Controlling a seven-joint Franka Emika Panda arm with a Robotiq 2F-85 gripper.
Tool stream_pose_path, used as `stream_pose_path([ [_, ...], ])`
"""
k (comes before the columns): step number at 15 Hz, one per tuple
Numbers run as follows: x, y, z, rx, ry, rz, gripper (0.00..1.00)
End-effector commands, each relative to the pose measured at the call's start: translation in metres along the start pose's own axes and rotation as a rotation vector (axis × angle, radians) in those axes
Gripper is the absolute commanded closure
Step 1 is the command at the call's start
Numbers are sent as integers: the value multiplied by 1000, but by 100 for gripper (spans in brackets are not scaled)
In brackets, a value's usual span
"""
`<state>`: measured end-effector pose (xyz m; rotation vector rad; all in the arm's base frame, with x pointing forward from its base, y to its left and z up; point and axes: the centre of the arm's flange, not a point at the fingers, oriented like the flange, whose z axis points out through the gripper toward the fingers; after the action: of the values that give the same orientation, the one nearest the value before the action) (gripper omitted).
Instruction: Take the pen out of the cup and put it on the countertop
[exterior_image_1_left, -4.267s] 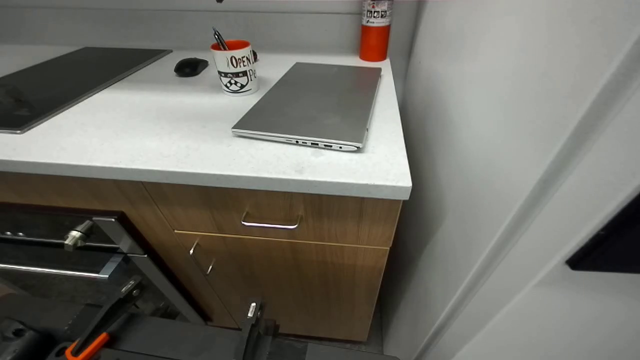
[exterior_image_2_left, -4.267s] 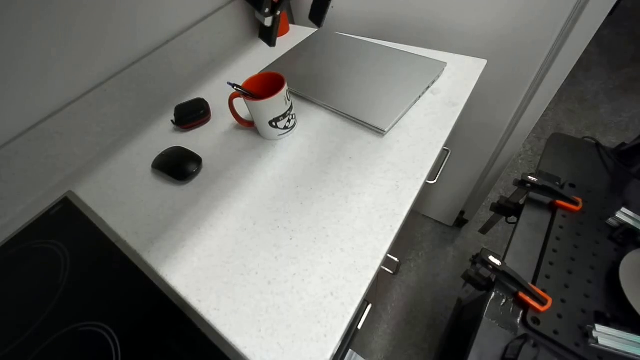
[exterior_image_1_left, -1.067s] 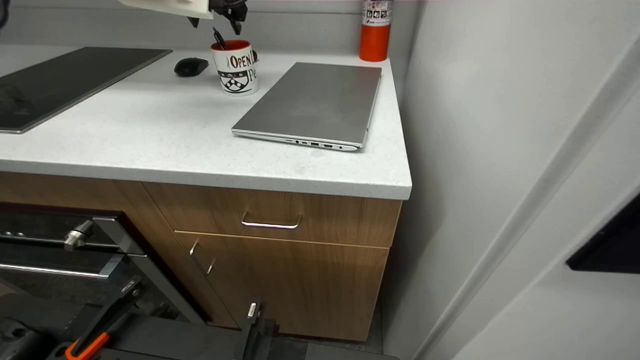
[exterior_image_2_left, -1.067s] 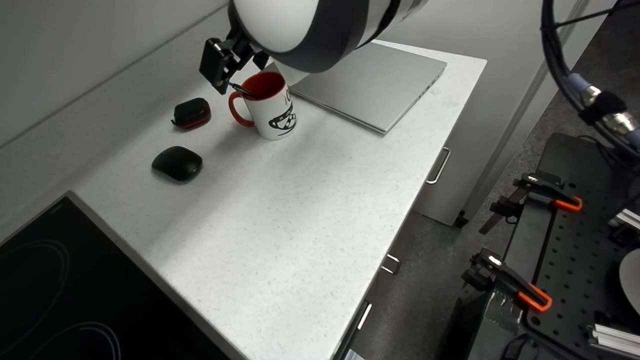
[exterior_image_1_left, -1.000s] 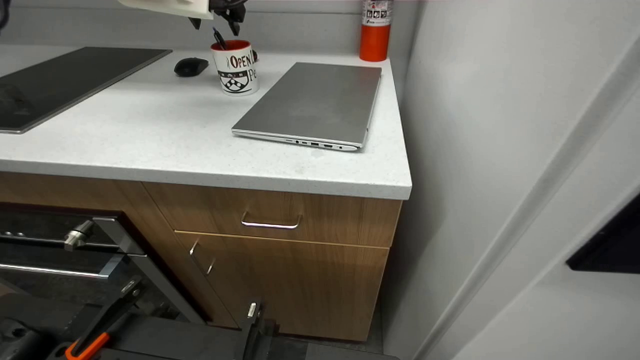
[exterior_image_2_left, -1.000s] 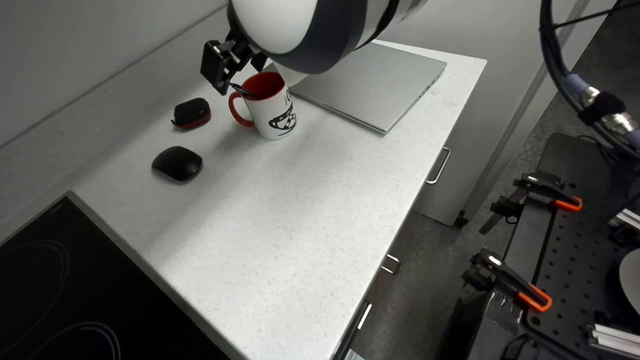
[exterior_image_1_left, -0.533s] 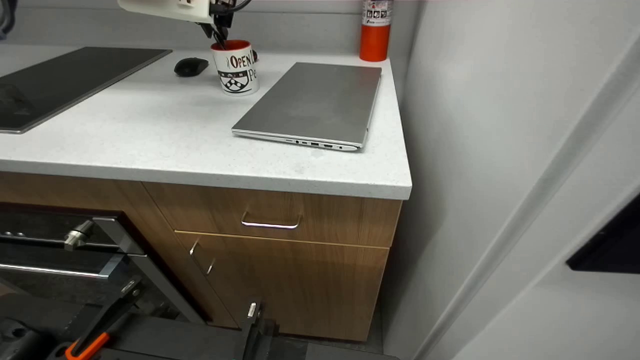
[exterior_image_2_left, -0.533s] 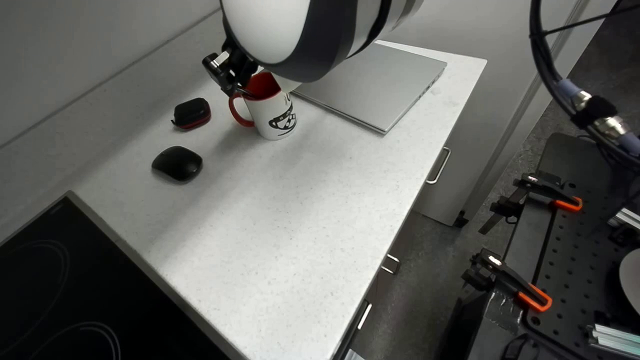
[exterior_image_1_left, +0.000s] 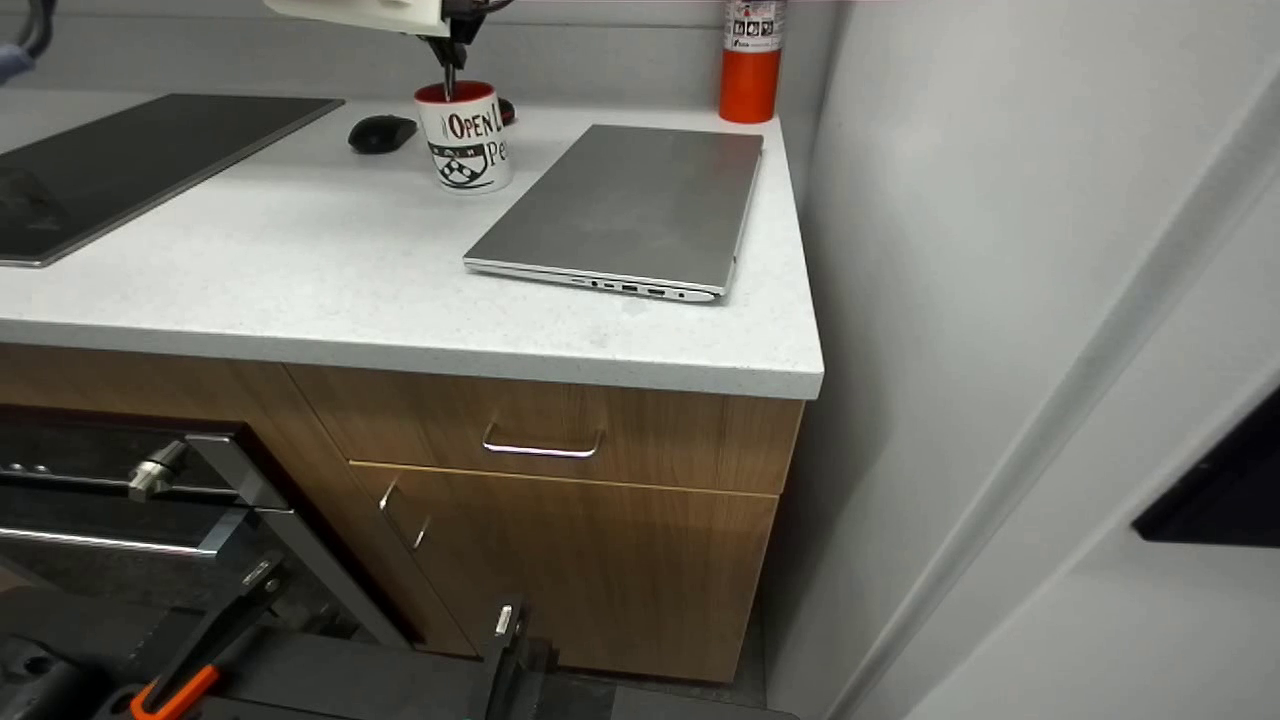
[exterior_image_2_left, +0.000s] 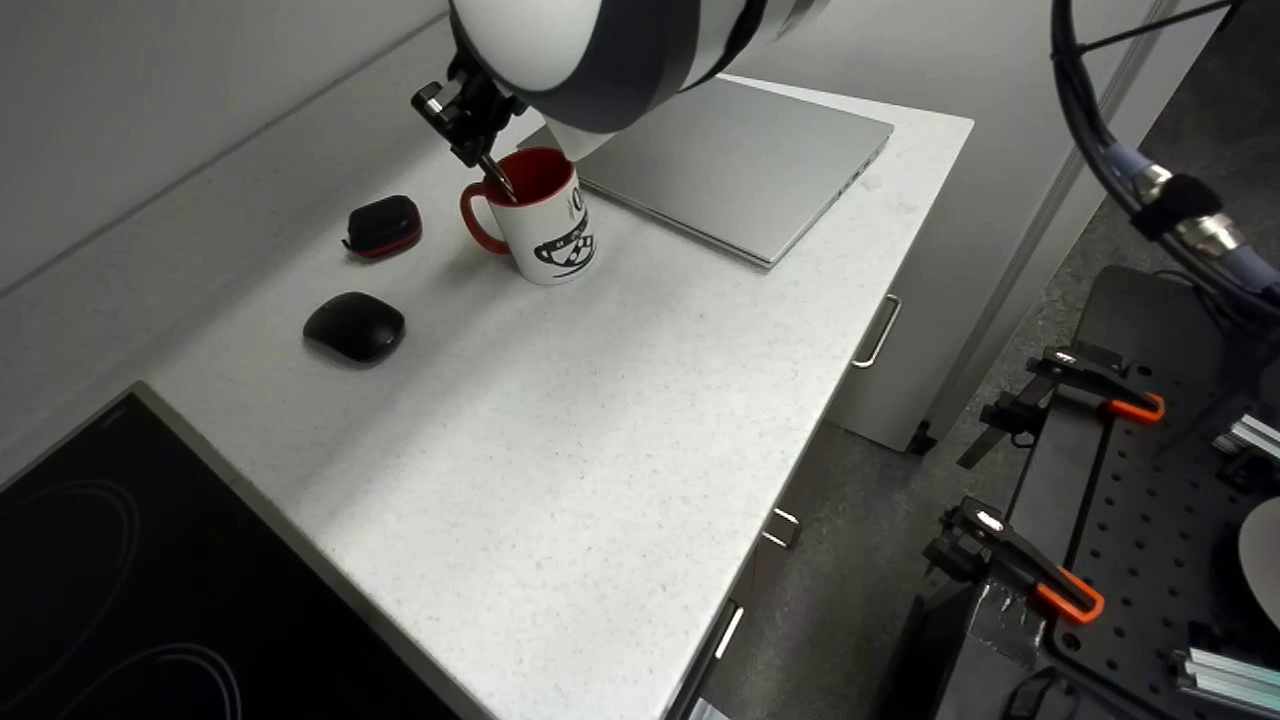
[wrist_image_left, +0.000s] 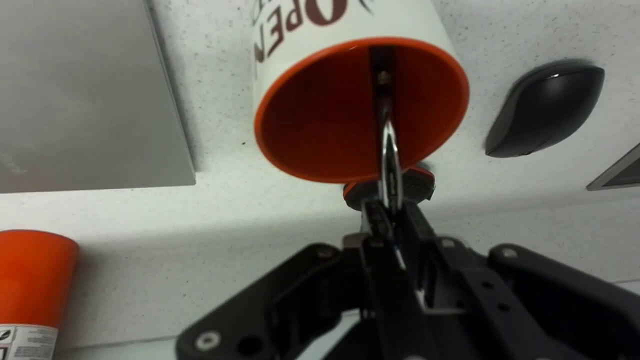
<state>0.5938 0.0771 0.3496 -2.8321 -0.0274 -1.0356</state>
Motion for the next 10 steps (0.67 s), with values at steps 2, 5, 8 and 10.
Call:
stream_pose_path([
  [2, 11, 9, -22, -15, 65, 3, 97],
  [5, 31, 9, -54, -28, 116, 24, 97],
  [8, 50, 10, -92, -19, 143, 42, 97],
  [10, 54, 5, -109, 41, 92, 43, 97],
])
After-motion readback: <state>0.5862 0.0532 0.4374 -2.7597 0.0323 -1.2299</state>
